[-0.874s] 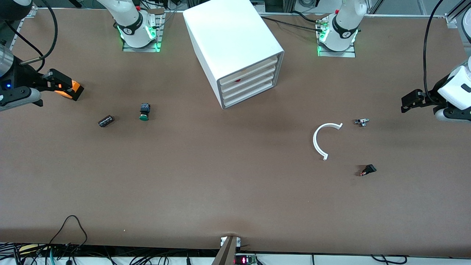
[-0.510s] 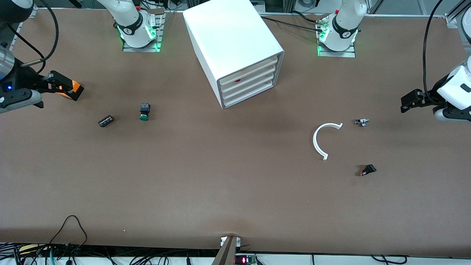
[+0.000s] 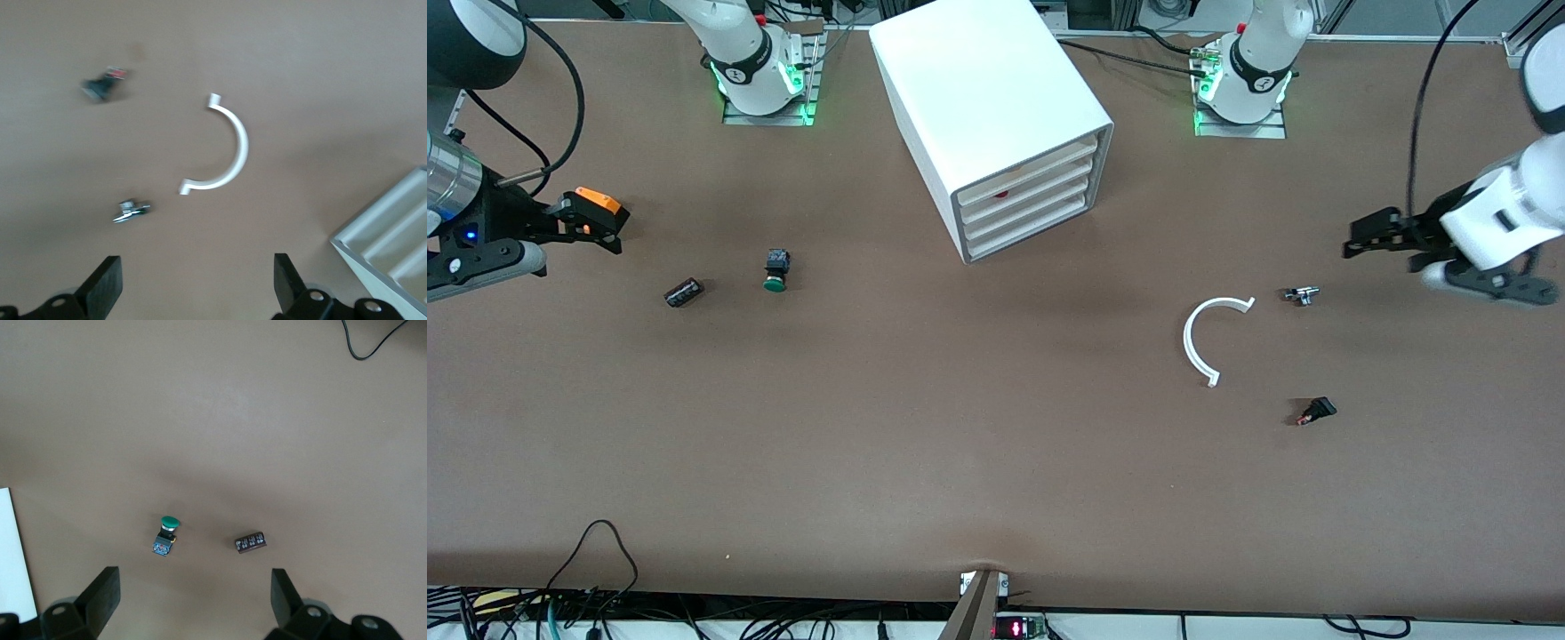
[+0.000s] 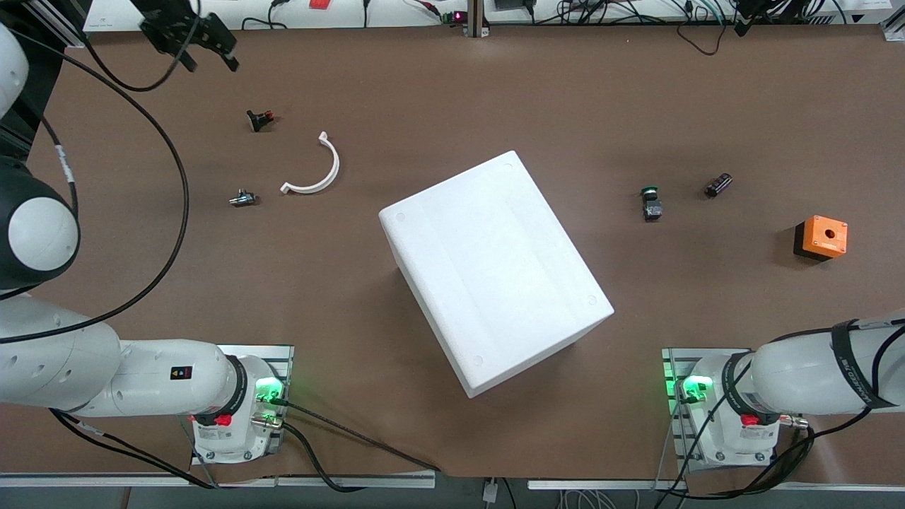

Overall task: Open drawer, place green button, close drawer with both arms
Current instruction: 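Reach the left gripper to the drawer handle while the right gripper reaches the button, then grasp the drawer handle with the left gripper while the right gripper grasps the button, then pull the drawer open with the left gripper while the right gripper lifts the button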

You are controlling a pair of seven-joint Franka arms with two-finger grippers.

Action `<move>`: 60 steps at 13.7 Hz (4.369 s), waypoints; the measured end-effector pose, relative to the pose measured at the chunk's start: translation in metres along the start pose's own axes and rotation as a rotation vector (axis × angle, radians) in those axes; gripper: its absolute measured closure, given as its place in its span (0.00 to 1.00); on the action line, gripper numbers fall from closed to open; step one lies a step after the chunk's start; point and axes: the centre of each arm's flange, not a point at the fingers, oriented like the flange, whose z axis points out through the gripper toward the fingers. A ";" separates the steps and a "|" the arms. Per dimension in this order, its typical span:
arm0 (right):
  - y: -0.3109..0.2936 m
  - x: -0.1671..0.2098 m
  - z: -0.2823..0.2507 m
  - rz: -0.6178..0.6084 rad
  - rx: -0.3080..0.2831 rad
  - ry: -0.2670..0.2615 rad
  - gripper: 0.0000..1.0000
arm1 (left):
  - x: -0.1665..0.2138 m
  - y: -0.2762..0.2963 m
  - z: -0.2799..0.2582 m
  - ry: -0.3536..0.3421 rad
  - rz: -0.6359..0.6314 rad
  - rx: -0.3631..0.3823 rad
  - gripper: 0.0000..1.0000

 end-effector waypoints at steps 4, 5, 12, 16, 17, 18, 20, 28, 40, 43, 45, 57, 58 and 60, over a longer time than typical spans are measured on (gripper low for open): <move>-0.016 0.009 0.019 -0.032 0.014 -0.048 0.00 | 0.029 0.017 0.079 -0.121 0.069 -0.213 0.00; -0.017 0.008 0.023 -0.033 0.022 -0.074 0.00 | 0.036 0.025 0.100 -0.150 0.093 -0.256 0.00; -0.037 0.010 0.082 0.037 0.027 -0.129 0.00 | 0.061 0.123 0.264 -0.326 0.373 -0.563 0.00; -0.036 0.004 0.149 0.052 0.025 -0.131 0.00 | 0.058 0.156 0.372 -0.310 0.434 -0.874 0.08; -0.037 0.000 0.167 0.066 0.025 -0.131 0.00 | 0.054 0.171 0.389 -0.312 0.418 -0.930 0.08; -0.038 -0.006 0.187 0.088 0.024 -0.134 0.00 | 0.049 0.190 0.400 -0.319 0.404 -0.974 0.13; -0.045 -0.019 0.225 0.138 0.021 -0.139 0.00 | 0.038 0.230 0.413 -0.337 0.398 -1.019 0.22; -0.094 -0.069 0.321 0.224 0.010 -0.144 0.00 | 0.014 0.248 0.471 -0.338 0.402 -1.101 0.41; -0.110 -0.103 0.400 0.205 0.019 -0.135 0.46 | 0.001 0.264 0.476 -0.343 0.411 -1.154 0.86; -0.110 -0.103 0.399 0.203 0.019 -0.132 0.59 | 0.002 0.264 0.476 -0.339 0.411 -1.154 0.89; -0.110 -0.101 0.397 0.203 0.019 -0.124 0.59 | 0.002 0.264 0.476 -0.338 0.410 -1.153 0.89; -0.163 0.025 0.235 0.139 0.032 -0.020 0.59 | 0.045 0.225 0.453 -0.234 0.367 -1.108 0.89; -0.172 0.036 0.219 0.142 0.033 -0.032 0.59 | 0.050 0.220 0.450 -0.222 0.366 -1.101 0.89; -0.194 0.053 0.193 0.149 0.036 -0.052 0.59 | 0.061 0.208 0.443 -0.195 0.359 -1.084 0.89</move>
